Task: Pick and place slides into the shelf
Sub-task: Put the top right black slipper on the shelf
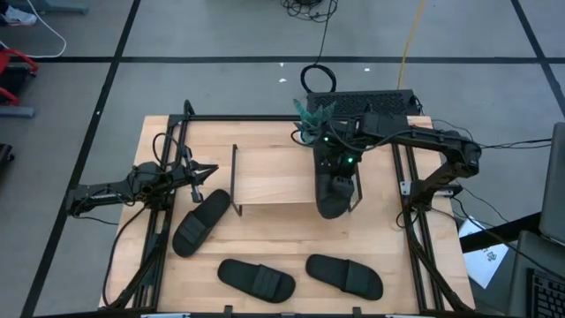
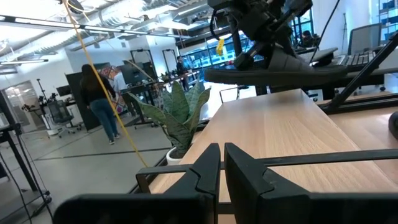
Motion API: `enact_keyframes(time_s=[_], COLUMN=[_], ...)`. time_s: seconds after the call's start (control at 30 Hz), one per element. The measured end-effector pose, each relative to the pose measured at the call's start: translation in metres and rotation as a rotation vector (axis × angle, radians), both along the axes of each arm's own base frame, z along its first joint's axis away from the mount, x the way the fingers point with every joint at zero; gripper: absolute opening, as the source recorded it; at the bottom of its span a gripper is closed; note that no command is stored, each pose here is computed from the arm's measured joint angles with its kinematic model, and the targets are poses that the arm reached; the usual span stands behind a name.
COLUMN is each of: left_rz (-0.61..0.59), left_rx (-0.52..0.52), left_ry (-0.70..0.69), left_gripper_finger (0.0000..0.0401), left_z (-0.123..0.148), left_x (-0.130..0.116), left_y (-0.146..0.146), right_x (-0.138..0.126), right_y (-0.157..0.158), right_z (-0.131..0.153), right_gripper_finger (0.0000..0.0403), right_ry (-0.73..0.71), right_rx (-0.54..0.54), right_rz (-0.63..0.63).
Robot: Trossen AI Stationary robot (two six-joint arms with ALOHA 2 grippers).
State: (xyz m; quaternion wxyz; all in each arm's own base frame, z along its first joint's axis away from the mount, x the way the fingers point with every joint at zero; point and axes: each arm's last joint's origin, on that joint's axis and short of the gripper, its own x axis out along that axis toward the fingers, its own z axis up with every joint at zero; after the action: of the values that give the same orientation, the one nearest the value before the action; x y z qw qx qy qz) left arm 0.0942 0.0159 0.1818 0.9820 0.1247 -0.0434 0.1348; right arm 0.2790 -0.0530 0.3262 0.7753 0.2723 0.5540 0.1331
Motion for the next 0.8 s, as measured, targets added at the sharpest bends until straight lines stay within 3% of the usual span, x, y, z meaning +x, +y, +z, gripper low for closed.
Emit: enact_keyframes(time_s=[0.17, 0.23, 0.53, 0.8], left_rz=[-0.005, -0.005, -0.018, -0.025], left_rx=[0.001, 0.001, 0.002, 0.004], left_ry=[0.0, 0.0, 0.0, 0.0], left_gripper_finger=[0.0031, 0.0031, 0.0031, 0.0031], left_z=[0.0, 0.0, 0.0, 0.0], left_x=[0.0, 0.0, 0.0, 0.0], left_y=[0.0, 0.0, -0.001, -0.001], right_x=[-0.008, -0.008, -0.017, -0.021], right_y=[-0.003, -0.004, -0.023, -0.03], right_z=[-0.011, -0.014, -0.018, -0.019], right_gripper_finger=[0.0006, 0.0006, 0.0006, 0.0006], right_ry=[-0.037, -0.027, 0.022, 0.016], right_rx=[0.198, 0.219, 0.08, 0.067], right_rz=[-0.018, -0.039, -0.114, -0.106])
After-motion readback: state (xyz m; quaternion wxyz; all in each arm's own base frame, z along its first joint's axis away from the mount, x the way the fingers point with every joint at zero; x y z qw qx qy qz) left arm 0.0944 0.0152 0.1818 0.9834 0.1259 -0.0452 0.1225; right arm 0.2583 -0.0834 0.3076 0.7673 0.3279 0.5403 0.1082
